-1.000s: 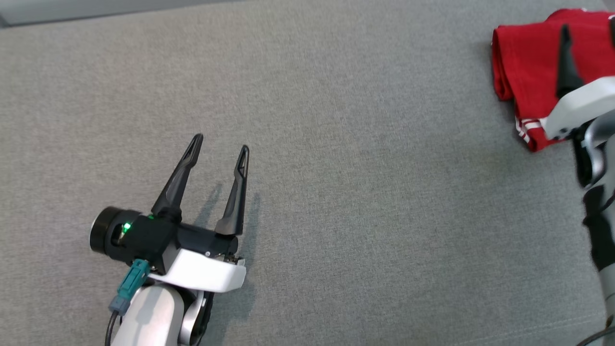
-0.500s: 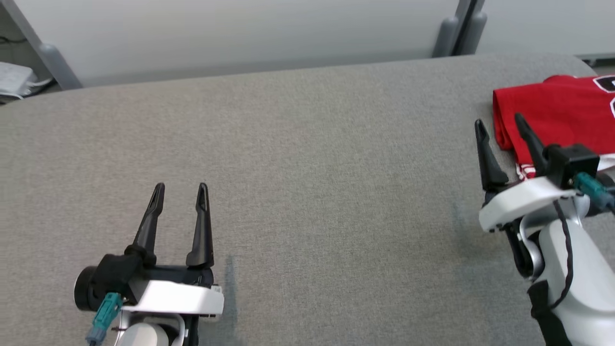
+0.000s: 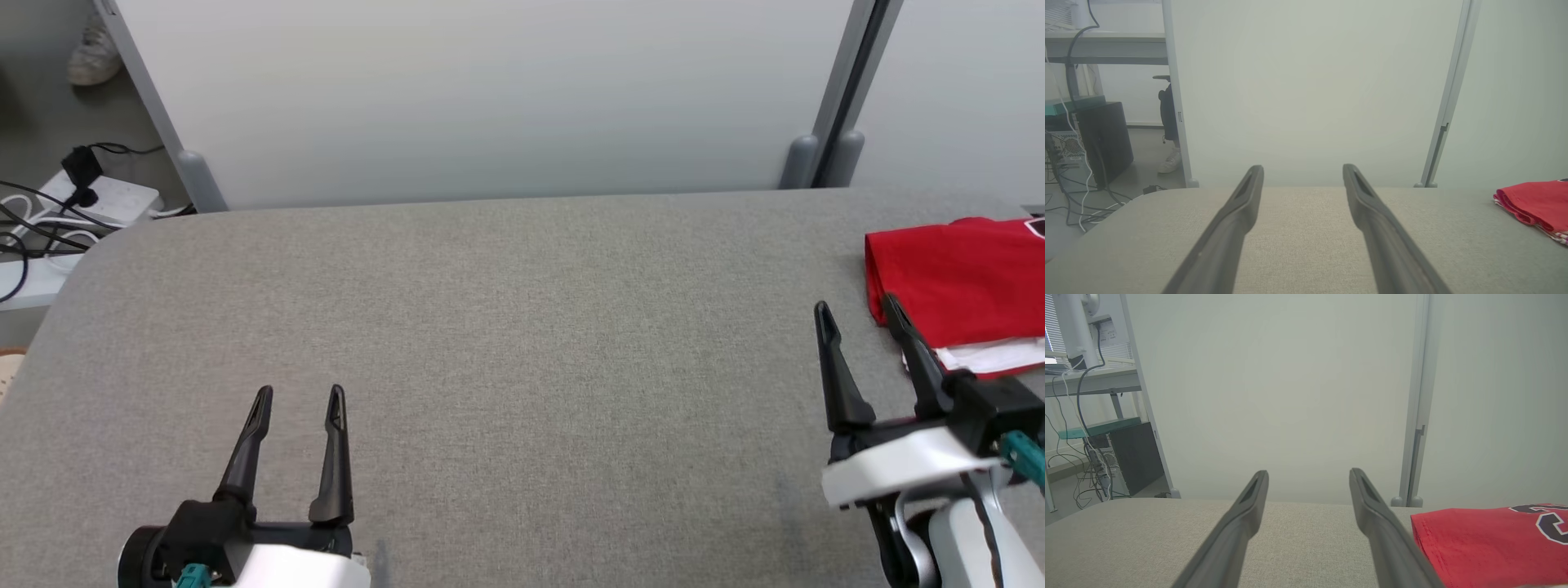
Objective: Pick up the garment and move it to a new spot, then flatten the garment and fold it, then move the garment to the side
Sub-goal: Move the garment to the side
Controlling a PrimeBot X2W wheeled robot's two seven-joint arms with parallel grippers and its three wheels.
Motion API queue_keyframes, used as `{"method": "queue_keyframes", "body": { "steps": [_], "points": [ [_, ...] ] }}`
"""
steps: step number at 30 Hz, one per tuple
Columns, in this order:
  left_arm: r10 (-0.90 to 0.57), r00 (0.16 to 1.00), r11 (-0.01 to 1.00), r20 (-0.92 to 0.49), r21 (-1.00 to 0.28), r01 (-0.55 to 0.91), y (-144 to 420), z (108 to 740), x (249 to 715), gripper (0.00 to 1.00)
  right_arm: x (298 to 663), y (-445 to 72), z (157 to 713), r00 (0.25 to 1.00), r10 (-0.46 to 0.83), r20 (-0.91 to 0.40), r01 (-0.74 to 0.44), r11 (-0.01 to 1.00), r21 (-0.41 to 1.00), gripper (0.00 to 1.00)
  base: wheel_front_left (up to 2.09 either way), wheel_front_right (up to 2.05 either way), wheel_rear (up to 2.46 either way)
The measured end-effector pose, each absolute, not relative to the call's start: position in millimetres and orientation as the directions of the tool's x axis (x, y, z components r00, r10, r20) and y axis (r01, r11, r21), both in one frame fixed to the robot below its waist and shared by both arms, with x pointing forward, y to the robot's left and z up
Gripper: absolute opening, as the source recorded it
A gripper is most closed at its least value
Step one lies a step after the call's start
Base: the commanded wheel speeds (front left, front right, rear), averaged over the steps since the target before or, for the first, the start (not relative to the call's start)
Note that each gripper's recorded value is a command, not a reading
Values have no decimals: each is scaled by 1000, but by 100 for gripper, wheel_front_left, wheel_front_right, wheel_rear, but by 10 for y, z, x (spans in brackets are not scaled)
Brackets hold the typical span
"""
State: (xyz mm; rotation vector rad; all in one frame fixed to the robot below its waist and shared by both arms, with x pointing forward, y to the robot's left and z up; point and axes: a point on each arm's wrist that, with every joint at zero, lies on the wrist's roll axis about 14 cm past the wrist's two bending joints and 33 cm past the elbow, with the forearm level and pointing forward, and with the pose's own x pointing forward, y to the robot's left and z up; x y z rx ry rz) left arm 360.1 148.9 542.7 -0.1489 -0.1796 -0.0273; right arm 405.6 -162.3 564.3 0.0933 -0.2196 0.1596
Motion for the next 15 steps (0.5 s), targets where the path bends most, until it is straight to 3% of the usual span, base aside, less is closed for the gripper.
{"method": "queue_keyframes", "body": {
  "steps": [15],
  "points": [
    [2, 984, 991, 181, -129, 22, 1643, 5394, 3319, 100, 3591, -1629, 5520, 968, 127, 217, -154, 982, 112, 100, 0, 0, 0]
  ]
}}
